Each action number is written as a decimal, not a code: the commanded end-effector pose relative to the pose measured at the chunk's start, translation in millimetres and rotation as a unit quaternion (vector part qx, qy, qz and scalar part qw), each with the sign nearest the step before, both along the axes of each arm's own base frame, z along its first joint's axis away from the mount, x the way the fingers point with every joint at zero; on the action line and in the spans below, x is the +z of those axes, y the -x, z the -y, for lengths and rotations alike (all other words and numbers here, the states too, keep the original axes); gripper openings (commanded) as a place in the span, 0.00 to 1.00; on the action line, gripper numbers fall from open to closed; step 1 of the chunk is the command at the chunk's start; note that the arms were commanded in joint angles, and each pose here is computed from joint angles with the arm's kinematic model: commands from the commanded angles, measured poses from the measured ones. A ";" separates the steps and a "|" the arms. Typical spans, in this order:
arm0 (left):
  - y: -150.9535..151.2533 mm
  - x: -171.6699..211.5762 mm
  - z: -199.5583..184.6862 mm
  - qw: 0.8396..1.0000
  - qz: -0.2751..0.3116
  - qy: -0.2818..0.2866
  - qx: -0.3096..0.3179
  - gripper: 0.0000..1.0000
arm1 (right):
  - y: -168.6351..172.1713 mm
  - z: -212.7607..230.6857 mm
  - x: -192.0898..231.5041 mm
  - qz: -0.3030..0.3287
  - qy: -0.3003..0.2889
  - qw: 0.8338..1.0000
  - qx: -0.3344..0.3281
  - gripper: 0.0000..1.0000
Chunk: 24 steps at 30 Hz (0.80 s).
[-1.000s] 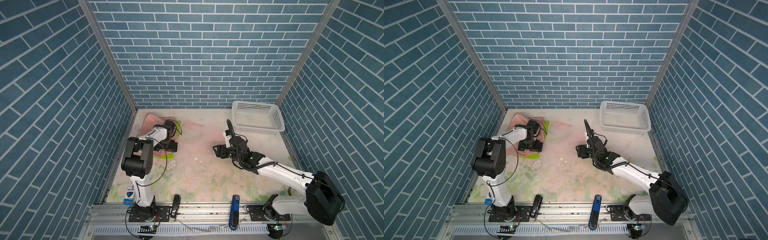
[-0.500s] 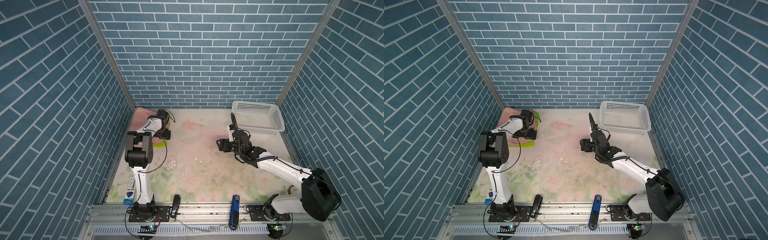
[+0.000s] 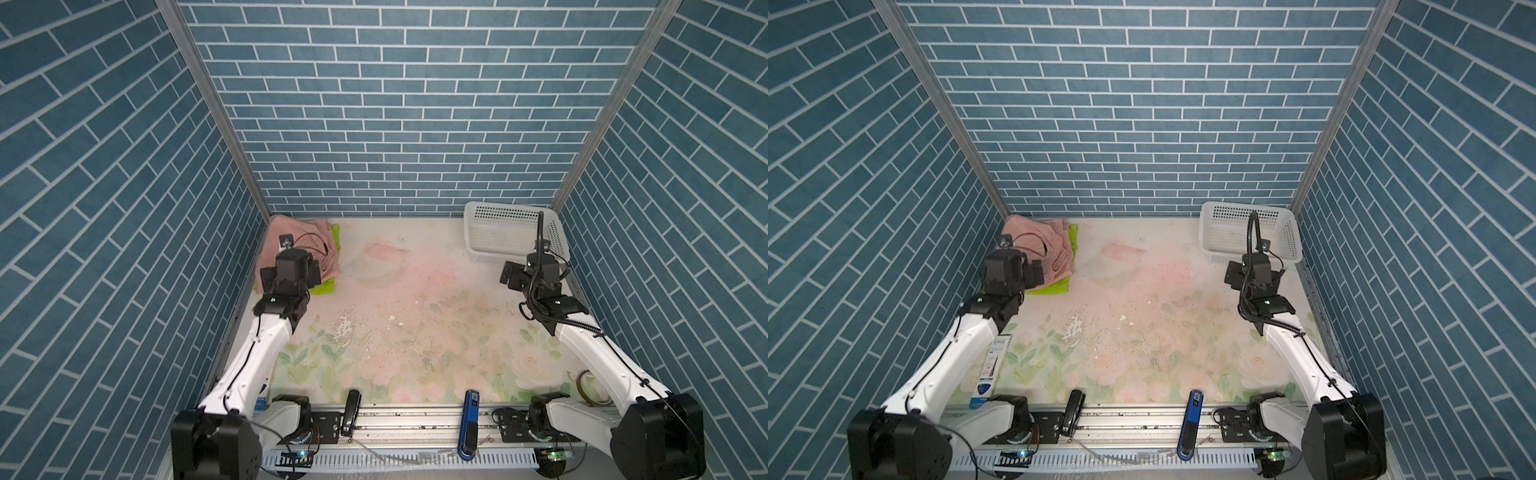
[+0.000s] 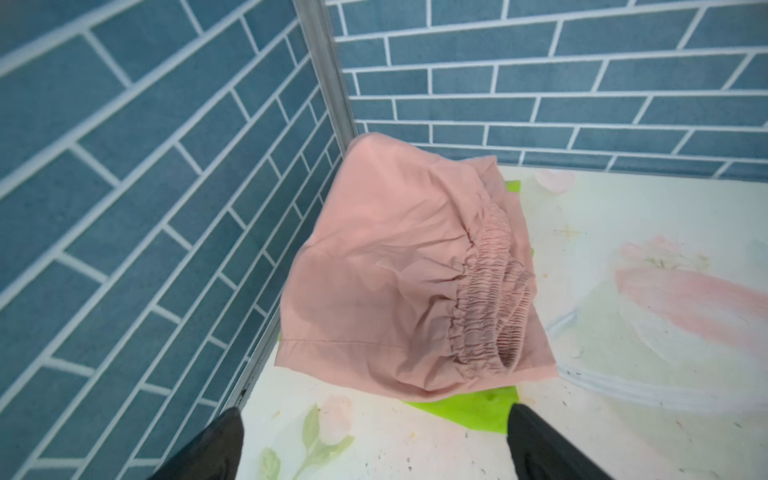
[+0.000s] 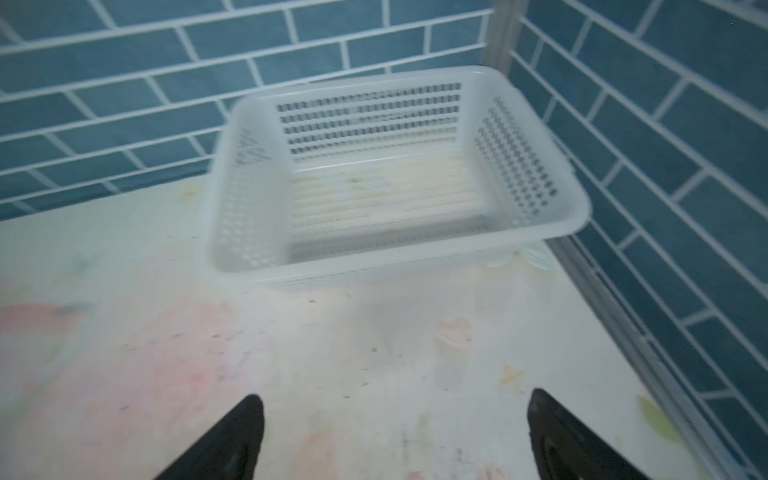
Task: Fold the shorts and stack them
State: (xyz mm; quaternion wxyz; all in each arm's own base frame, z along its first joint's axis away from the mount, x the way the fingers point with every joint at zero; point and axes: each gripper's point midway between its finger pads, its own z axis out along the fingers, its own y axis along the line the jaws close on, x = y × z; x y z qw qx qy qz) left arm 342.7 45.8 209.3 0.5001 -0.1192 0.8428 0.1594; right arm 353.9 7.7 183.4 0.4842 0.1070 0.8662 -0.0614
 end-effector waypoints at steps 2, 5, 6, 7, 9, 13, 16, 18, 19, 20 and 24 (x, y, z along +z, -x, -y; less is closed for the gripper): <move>3.6 -24.8 -12.3 0.998 0.048 -0.032 0.027 1.00 | 19.9 44.1 -34.6 -0.018 0.072 0.996 -0.053 0.98; -2.1 -38.6 -12.1 0.998 0.045 -0.047 0.020 1.00 | 13.4 51.4 -48.9 0.019 0.086 0.995 -0.052 0.98; -5.3 -43.6 -12.2 0.998 0.043 -0.044 0.020 1.00 | 7.4 47.4 -52.2 0.037 0.088 0.995 -0.034 0.98; -9.8 -48.0 -10.7 0.998 0.043 -0.043 0.015 1.00 | 2.3 43.7 -54.2 0.053 0.088 0.994 -0.022 0.98; -20.7 -58.0 -5.9 0.998 0.043 -0.042 0.001 1.00 | -11.3 30.4 -55.9 0.092 0.086 0.992 0.019 0.98; -32.5 -69.8 1.2 0.997 0.068 -0.034 -0.017 1.00 | -31.1 19.0 -67.7 0.102 0.100 0.988 0.061 0.98; -36.4 -80.6 10.0 0.995 0.077 -0.032 -0.047 1.00 | -29.9 9.1 -72.9 0.105 0.090 0.986 0.095 0.98; -38.9 -90.2 14.5 0.995 0.071 -0.028 -0.061 1.00 | -22.5 6.7 -73.7 0.131 0.086 0.982 0.106 0.98; -41.5 -98.2 13.2 0.996 0.064 -0.028 -0.057 1.00 | -19.5 8.9 -73.7 0.139 0.085 0.982 0.100 0.98; -48.4 -103.4 15.8 0.995 0.062 -0.033 -0.068 1.00 | -17.3 14.0 -75.1 0.147 0.080 0.982 0.088 0.98; -43.4 -109.1 14.5 0.993 0.085 -0.015 -0.079 1.00 | -31.8 22.6 -93.7 0.096 0.054 0.991 0.081 0.99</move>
